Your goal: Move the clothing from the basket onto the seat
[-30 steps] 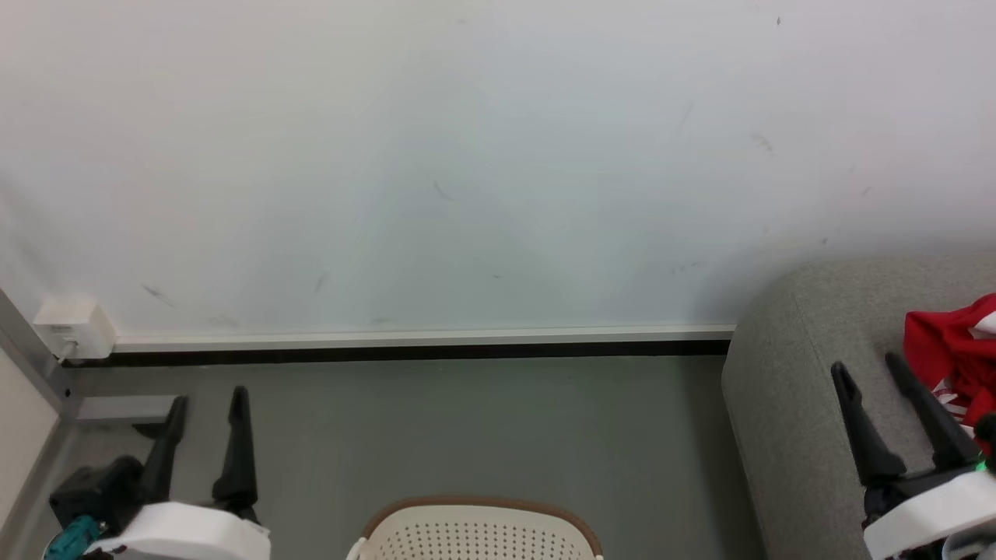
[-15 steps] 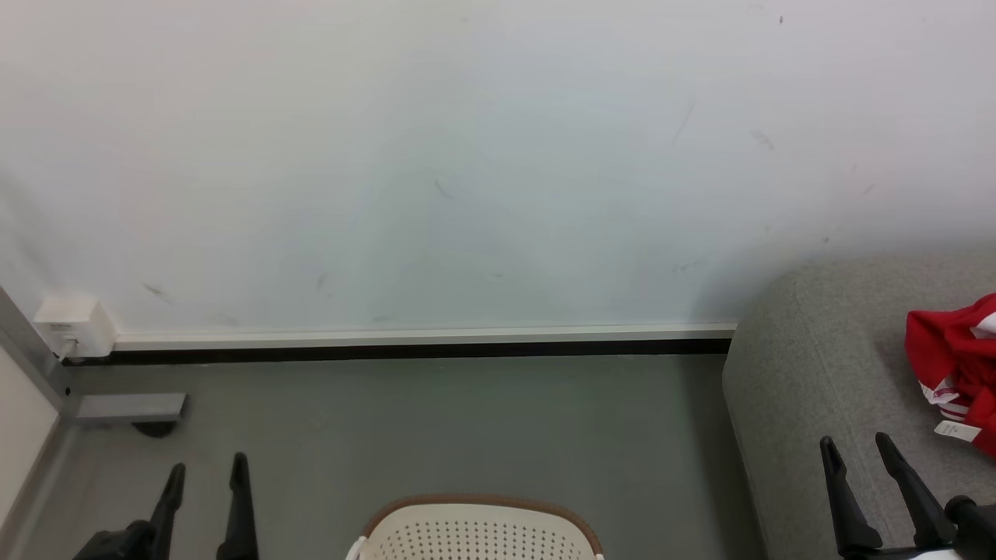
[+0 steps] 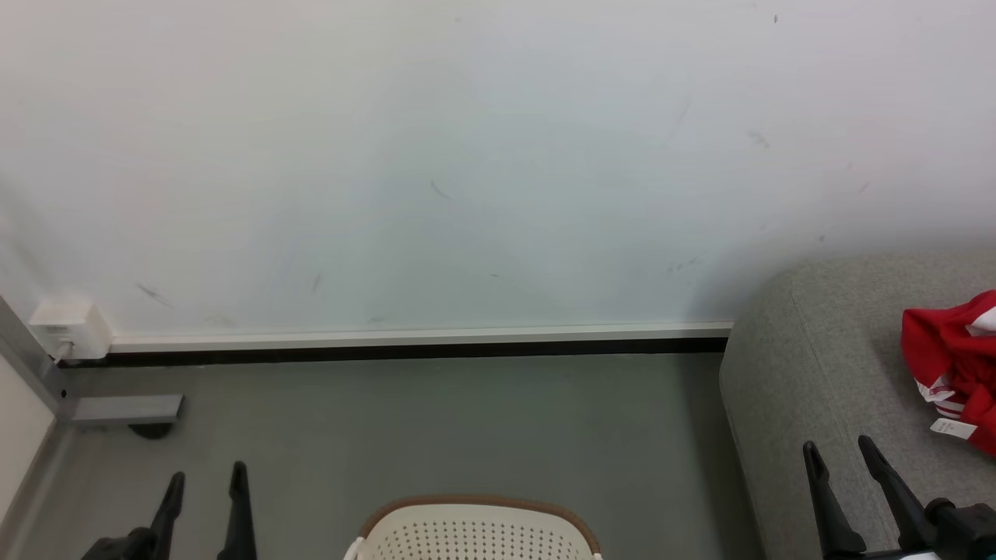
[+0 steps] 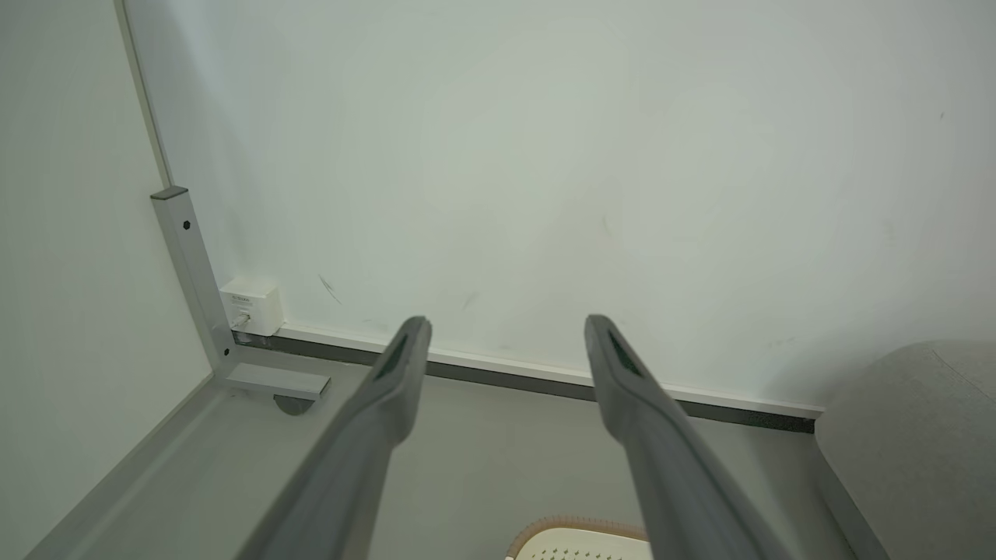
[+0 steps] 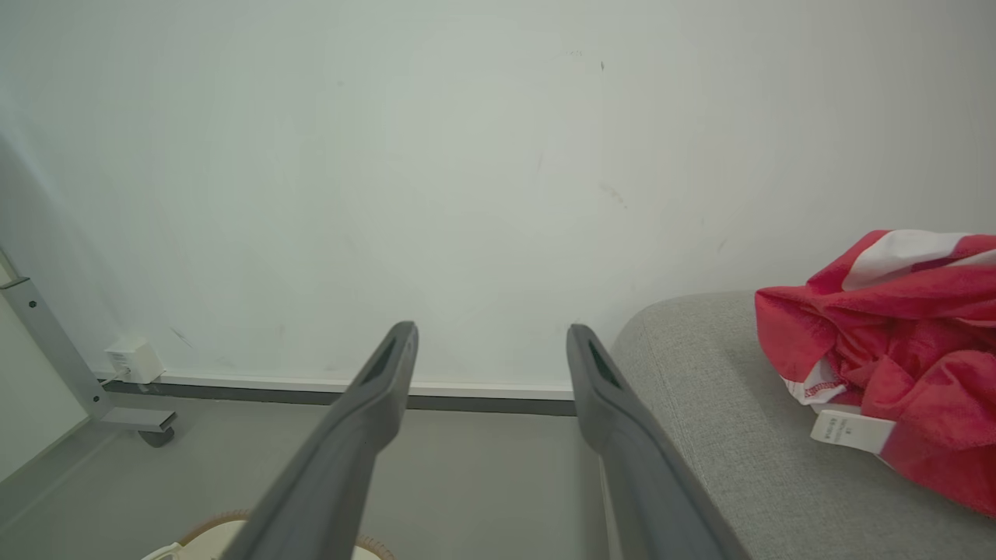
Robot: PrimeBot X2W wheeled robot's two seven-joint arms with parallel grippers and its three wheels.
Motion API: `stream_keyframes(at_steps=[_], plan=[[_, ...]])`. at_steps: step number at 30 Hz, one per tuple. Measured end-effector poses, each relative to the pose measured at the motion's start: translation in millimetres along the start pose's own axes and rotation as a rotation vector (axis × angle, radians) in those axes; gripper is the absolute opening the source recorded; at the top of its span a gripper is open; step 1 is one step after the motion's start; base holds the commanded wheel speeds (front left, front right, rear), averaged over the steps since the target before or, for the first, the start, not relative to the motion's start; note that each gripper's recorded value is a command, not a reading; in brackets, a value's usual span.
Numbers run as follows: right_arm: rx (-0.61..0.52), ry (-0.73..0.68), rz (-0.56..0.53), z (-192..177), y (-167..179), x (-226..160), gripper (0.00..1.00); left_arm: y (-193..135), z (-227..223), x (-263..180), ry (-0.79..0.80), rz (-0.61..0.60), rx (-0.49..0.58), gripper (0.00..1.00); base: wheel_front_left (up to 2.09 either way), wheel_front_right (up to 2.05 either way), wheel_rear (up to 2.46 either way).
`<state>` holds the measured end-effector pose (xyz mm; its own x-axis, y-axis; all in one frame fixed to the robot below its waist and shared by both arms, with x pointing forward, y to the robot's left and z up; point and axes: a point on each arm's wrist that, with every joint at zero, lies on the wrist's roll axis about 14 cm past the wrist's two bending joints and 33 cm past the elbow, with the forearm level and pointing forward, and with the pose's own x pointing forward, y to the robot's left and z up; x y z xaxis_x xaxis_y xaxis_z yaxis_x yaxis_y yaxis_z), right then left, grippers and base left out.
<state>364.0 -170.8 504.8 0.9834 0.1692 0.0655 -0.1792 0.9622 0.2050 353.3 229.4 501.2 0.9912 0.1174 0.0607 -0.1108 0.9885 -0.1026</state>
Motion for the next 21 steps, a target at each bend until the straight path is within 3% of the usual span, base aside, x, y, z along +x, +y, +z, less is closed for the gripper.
stream_keyframes(at_steps=[21], plan=[[0.004,0.001,-0.003,-0.5,-0.6,-0.5,1.00,-0.6,-7.8,0.9,0.021,-0.007,-0.001,1.00,0.00,0.00,0.00]])
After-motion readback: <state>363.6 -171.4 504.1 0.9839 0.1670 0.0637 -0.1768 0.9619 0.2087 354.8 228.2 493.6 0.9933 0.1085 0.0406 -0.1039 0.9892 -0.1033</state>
